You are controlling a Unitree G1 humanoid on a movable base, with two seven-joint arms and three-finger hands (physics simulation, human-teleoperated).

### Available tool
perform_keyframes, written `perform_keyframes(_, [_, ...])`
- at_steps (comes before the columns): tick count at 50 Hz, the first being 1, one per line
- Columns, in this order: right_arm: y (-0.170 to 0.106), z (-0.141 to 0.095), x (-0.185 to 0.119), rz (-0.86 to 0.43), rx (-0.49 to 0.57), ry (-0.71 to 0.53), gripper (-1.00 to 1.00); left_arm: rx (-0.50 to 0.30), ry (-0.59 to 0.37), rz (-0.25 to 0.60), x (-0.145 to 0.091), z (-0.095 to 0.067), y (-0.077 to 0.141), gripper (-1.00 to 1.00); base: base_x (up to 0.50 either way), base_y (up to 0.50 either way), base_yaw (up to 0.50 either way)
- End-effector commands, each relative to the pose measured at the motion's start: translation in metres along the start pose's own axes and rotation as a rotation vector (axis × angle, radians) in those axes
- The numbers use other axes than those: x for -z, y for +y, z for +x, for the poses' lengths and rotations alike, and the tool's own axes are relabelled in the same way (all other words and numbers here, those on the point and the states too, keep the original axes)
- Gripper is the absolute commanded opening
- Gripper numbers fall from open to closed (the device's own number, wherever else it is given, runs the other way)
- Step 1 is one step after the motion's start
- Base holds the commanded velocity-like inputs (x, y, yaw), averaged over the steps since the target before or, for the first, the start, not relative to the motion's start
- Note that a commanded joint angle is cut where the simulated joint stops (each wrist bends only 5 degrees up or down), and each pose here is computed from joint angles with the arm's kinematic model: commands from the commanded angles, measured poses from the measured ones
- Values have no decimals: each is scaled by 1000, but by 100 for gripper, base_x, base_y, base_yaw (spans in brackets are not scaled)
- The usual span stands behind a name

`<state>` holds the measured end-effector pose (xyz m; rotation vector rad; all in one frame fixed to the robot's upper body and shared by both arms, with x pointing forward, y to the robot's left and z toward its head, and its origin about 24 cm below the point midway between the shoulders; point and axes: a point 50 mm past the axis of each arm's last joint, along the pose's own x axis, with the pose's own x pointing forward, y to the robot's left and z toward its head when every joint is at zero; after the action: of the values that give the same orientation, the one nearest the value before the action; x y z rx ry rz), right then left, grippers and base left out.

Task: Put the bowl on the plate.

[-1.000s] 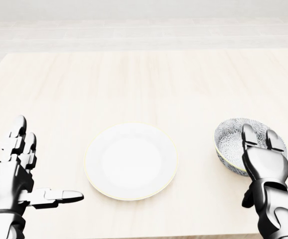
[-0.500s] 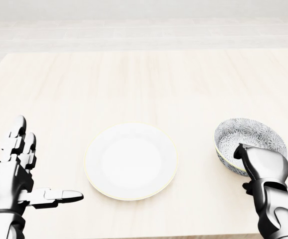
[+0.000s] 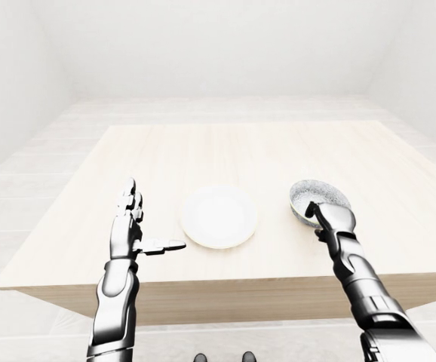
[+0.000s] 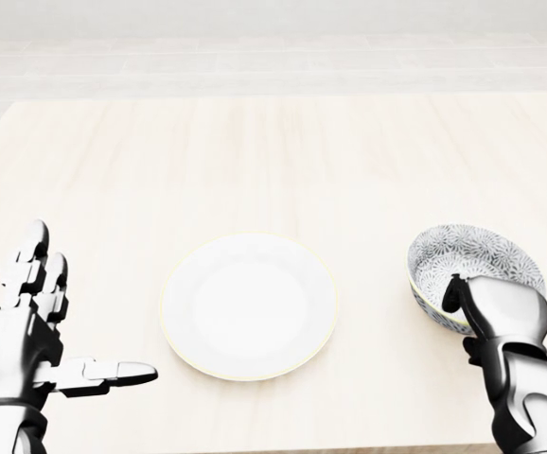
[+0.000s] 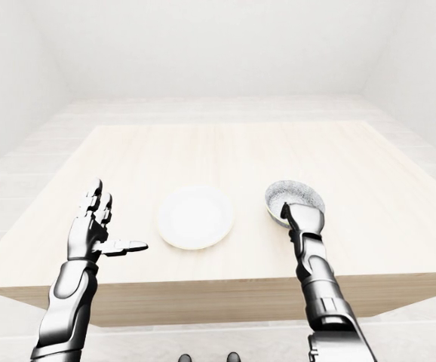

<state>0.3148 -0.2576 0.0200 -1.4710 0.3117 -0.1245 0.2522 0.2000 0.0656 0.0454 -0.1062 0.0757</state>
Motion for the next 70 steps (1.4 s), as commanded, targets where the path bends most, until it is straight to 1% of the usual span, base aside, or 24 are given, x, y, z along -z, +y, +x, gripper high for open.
perform_keyframes(1, [-7, -2, -1, -9, 6, -16, -14, -1, -1, 0, 0, -1, 0, 100, 0, 0, 0])
perform_keyframes(6, [-9, -2, -2, -14, 9, -21, -15, -2, 0, -1, 0, -1, 1, 100, 0, 0, 0])
perform_keyframes(8, [-12, -3, -3, -16, 13, -26, -27, -2, -1, 0, 0, -1, 1, 100, 0, 0, 0])
perform_keyframes(17, [-20, -5, -3, -27, 24, -36, -31, -2, -2, -1, 0, -1, 1, 100, 0, 0, 0])
perform_keyframes(23, [-24, -5, -4, -31, 28, -38, -47, -3, -2, 0, -1, -1, 1, 100, 0, 0, 0])
perform_keyframes(25, [-27, -5, -5, -32, 32, -41, -56, -4, -4, 0, -2, -2, 2, 100, 0, 0, 0])
perform_keyframes(30, [-31, -5, -6, -36, 36, -45, -64, -6, -5, 1, -2, -1, 2, 100, 0, 0, 0])
perform_keyframes(31, [-32, -5, -7, -38, 38, -48, -69, -6, -5, 1, -2, -1, 3, 100, 0, 0, 0])
perform_keyframes(36, [-36, -6, -8, -44, 43, -52, -76, -7, -6, 1, -3, -1, 3, 100, 0, 0, 0])
perform_keyframes(55, [-50, -9, -16, -56, 62, -75, -81, -8, -4, 0, -1, -1, 4, 100, 0, 0, 0])
perform_keyframes(62, [-54, -12, -23, -55, 74, -97, -84, -8, -2, 1, -1, -1, 4, 100, 0, 0, 0])
perform_keyframes(67, [-60, -18, -36, -62, 94, -136, -87, -7, 3, 1, 0, 0, 3, 100, 0, 0, 0])
perform_keyframes(70, [-61, -19, -39, -66, 100, -143, -85, -7, 4, 3, 0, 0, 3, 100, 0, 0, 0])
